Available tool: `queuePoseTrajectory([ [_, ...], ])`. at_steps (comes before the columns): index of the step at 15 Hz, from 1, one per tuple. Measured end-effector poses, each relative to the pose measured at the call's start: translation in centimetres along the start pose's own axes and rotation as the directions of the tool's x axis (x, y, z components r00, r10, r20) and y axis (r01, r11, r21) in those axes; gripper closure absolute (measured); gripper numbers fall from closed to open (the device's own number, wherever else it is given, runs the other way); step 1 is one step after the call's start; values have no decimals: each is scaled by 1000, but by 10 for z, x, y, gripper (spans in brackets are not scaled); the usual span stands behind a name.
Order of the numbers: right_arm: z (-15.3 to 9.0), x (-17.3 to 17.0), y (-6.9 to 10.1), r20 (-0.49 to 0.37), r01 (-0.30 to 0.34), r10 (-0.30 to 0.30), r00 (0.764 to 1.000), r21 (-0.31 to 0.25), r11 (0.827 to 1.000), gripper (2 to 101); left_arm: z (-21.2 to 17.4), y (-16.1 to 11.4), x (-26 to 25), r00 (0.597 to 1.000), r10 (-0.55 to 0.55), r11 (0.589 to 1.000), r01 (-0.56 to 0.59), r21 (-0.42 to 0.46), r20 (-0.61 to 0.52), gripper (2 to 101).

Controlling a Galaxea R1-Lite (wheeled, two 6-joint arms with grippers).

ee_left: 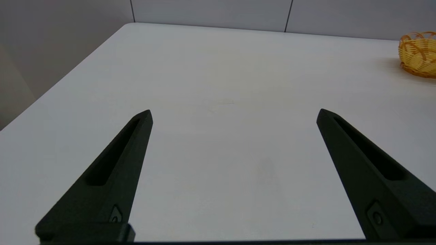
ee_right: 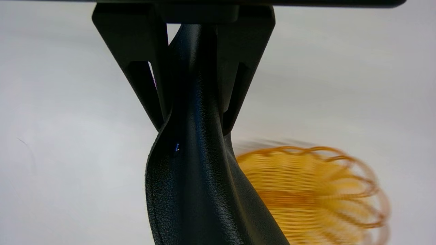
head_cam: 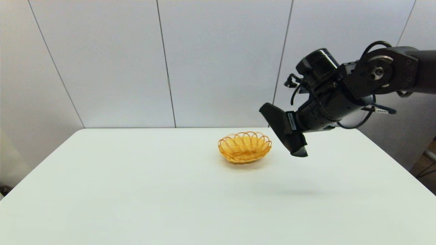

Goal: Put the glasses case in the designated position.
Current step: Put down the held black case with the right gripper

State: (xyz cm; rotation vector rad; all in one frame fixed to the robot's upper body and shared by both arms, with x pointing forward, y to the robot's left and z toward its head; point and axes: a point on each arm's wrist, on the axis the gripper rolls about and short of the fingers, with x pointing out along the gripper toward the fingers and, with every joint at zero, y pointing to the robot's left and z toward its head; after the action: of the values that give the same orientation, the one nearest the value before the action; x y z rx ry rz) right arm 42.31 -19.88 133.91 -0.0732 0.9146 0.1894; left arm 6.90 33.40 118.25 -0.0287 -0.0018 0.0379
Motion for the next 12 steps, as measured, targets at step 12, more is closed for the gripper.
queuePoseTrajectory([
  [12, -26, 6, -41, -104, 93, -79, 992, 145, 985, 801, 0, 0, 0, 1000, 0, 1000, 0, 0, 0, 53],
])
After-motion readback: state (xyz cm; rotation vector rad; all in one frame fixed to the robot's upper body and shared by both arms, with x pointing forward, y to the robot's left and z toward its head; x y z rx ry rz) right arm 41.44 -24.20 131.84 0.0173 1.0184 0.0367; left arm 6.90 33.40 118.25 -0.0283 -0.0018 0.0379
